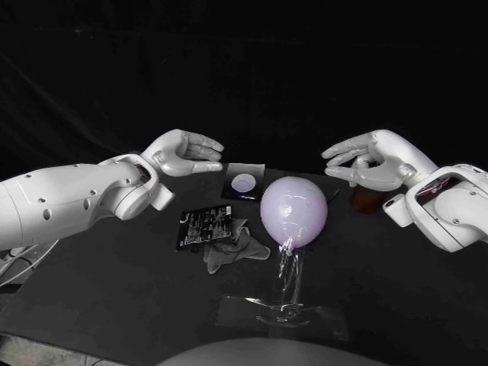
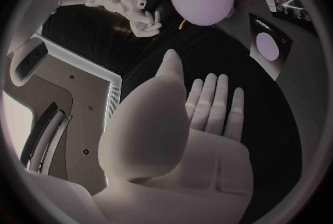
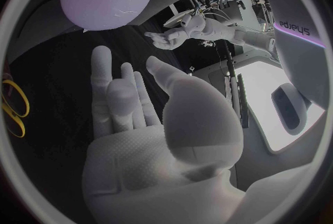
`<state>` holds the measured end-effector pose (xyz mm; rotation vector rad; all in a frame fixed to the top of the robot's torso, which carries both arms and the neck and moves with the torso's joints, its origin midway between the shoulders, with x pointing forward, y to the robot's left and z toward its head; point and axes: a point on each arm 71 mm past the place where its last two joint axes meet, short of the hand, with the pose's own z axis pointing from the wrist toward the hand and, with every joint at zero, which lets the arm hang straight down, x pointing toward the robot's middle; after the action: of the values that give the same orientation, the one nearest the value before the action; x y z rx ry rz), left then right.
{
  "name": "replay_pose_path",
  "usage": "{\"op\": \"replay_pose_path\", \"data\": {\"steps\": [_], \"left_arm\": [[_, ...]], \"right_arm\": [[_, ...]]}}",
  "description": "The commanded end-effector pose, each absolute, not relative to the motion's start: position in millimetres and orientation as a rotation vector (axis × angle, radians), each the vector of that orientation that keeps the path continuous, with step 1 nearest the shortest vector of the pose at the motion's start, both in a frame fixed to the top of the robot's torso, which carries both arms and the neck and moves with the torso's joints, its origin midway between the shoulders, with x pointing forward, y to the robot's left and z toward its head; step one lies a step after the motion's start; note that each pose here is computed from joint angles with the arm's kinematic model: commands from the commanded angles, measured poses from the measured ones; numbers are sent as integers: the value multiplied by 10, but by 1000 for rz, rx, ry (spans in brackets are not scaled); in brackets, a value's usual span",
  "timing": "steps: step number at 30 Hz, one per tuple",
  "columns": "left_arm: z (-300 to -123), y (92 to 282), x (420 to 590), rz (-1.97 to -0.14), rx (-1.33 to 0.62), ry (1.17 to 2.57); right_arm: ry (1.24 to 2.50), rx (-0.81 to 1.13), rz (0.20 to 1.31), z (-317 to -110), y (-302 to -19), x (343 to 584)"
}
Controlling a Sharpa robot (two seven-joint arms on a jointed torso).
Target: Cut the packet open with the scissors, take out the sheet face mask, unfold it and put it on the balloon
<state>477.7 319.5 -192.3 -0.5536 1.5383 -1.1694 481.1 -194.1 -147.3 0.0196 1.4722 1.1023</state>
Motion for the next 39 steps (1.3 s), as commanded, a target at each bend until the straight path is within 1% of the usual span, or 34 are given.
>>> {"op": "replay_pose_path", "data": {"steps": [1,4,9,15,20,27,39], "left_arm": [[-1979,3150,4669,-1047,-277,1536],[-2086,3141,4589,-998,-190,1549],[-2314,3096,4436,-938,-70,1588],[-2469,3053,4336,-870,33,1653],[-2559,3053,4299,-807,89,1721],[-2729,3040,4235,-747,139,1809],[-2886,3098,4272,-666,130,1898]], "right_arm": [[1489,-64,1053,-1492,-1892,4784],[1485,-73,1046,-1491,-1884,4770],[1476,-79,1036,-1485,-1890,4751],[1466,-79,1030,-1475,-1904,4732],[1462,-80,1029,-1468,-1905,4719],[1461,-79,1029,-1464,-1906,4710],[1463,-76,1027,-1461,-1918,4695]]}}
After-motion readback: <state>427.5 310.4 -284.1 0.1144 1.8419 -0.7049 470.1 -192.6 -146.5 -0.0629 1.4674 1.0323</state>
